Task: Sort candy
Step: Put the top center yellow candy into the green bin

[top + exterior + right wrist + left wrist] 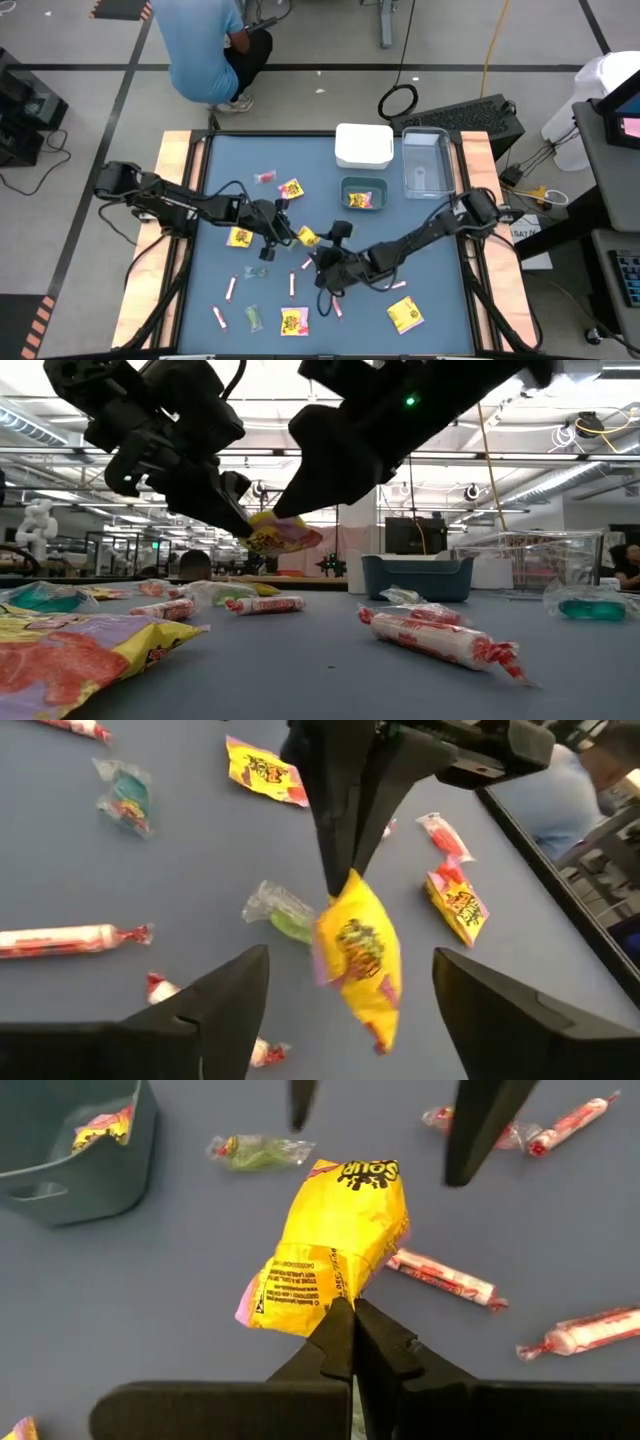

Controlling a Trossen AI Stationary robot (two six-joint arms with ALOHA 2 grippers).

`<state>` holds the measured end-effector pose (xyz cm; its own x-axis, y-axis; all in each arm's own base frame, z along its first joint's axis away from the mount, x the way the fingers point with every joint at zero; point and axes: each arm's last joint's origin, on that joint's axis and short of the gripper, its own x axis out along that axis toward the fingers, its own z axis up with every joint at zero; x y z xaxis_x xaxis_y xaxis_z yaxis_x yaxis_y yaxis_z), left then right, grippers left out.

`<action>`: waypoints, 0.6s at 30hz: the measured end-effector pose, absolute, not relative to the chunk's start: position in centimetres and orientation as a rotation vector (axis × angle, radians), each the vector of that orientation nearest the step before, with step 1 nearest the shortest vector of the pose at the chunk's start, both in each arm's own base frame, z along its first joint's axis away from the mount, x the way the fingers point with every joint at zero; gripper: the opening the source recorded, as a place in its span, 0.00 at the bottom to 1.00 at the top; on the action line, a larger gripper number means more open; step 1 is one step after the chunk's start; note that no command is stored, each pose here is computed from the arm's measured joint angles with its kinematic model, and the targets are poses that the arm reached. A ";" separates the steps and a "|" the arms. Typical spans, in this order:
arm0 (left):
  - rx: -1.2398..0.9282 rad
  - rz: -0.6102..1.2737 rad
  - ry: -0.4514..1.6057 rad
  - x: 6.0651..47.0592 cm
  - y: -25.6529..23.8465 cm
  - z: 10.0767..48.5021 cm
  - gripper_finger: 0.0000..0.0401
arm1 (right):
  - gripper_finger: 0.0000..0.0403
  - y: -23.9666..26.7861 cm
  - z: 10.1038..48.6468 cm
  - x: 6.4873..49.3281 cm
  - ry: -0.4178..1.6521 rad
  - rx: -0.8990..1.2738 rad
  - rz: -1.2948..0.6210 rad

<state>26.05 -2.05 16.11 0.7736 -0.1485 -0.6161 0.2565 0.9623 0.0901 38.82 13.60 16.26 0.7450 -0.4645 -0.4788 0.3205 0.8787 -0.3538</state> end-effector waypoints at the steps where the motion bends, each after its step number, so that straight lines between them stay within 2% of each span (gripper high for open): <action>1: 0.171 -0.227 0.650 26.0 -2.1 16.1 0.01 | 0.68 13.3 16.3 38.9 0.594 -0.259 -0.433; 6: 0.170 -0.230 0.650 26.1 -2.1 16.1 0.01 | 0.63 12.5 16.2 39.2 0.613 -0.272 -0.417; 18: 0.171 -0.227 0.616 26.2 -2.1 16.4 0.01 | 0.42 11.8 16.1 39.6 0.627 -0.186 -0.380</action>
